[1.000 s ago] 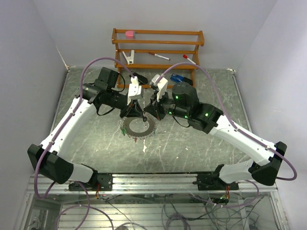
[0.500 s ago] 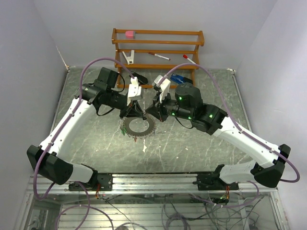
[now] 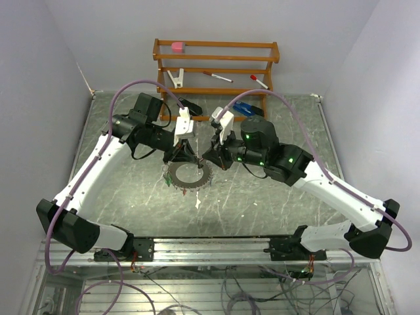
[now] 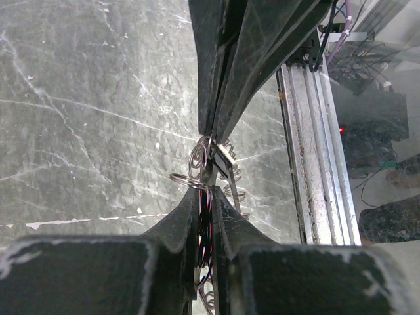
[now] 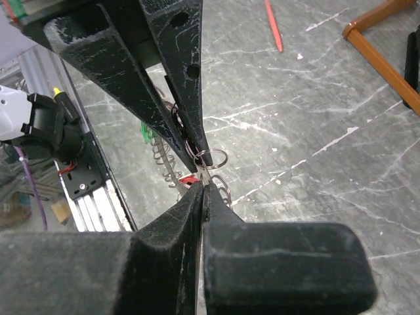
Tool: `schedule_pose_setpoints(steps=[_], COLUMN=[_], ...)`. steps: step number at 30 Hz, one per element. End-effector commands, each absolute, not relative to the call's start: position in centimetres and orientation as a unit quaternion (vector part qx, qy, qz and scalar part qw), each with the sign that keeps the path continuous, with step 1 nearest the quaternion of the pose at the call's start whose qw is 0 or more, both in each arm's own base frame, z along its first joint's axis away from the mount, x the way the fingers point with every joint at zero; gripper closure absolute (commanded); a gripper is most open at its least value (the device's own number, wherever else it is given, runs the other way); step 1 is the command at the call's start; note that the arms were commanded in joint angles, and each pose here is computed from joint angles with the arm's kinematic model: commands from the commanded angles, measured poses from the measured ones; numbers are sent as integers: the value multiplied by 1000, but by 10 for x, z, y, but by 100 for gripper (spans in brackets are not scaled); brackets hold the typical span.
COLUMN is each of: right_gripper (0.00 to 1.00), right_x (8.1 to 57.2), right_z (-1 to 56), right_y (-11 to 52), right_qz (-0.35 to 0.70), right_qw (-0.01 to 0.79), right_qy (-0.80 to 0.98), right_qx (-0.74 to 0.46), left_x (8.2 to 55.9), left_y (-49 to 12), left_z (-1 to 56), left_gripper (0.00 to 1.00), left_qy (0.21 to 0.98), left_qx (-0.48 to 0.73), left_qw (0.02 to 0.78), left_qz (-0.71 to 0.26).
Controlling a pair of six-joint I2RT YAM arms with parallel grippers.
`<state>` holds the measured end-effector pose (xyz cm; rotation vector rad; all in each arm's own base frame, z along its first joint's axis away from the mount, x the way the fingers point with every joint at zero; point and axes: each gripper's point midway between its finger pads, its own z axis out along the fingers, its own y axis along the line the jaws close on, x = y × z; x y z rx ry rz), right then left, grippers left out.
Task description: Put the keys on the keyring
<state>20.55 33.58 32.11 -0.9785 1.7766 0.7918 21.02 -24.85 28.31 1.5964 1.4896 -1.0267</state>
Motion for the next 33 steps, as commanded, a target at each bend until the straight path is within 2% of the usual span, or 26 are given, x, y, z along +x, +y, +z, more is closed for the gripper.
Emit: schedule_pose_setpoints(steps=[1,33], right_gripper=[100,100], right_x=[205,211], right_z=[327,335], right_y=[343,352], right_qz=[329,307], right_qw=[466,480], right_qy=[714,718], right_qx=[-407,-400], left_x=[203,206], left_y=[-253,-258], left_z=[305,302], left_gripper=[93,93], left_qy=[547,551], left_qx=[631,631], left_qw=[378,372], left_qz=[-400,-400])
